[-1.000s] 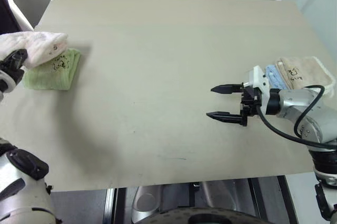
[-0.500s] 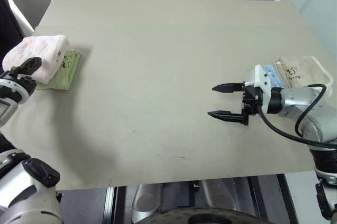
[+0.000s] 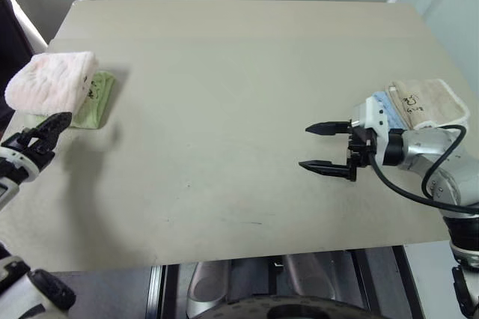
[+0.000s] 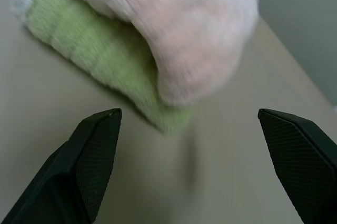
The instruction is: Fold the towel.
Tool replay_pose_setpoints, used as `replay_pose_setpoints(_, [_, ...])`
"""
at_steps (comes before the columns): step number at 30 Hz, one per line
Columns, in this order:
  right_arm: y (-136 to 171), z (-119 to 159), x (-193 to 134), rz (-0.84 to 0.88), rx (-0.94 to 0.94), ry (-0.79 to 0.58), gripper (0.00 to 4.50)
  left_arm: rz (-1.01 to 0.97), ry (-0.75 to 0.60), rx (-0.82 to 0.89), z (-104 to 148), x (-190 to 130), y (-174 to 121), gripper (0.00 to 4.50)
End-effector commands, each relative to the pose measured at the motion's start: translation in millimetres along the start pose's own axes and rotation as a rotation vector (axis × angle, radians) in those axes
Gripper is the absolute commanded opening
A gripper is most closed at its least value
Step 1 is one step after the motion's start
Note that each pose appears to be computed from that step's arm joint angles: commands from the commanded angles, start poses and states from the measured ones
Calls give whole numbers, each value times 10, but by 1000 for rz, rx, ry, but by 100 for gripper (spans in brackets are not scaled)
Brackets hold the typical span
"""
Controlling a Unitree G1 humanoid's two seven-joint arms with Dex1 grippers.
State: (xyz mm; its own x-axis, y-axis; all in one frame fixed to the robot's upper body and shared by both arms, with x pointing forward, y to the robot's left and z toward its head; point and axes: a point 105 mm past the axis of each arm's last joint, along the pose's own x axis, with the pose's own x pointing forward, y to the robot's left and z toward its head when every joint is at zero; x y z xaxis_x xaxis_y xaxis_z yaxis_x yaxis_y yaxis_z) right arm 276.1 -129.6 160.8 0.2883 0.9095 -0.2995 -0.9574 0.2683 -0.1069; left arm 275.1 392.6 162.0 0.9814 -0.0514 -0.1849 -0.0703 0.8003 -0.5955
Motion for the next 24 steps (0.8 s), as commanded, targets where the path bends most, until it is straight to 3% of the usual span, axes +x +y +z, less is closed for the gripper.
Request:
replay_pose_setpoints(1, [-36, 144, -57, -43, -52, -47, 450, -293, -10, 194, -33, -35, -634, 448])
replay_pose_setpoints(5, [-67, 168, -73, -82, -49, -71, 450, -582, -98, 337, -182, -21, -1163, 448])
replay_pose_setpoints(10, [-55, 202, -144, -140, -23, -105, 450, -806, 38, 537, -685, 133, -1592, 448])
replay_pose_setpoints(15, [3, 127, -228, -202, -25, -74, 450, -1058, 59, 622, -977, 112, -1947, 448])
replay_pose_setpoints(21, [112, 210, -307, -254, 6, -117, 450, -1206, -70, 732, -1092, 207, -2222, 448])
replay_pose_setpoints(24, [156, 211, -313, -273, 32, -131, 450, -1284, -71, 710, -1195, 187, -2323, 448])
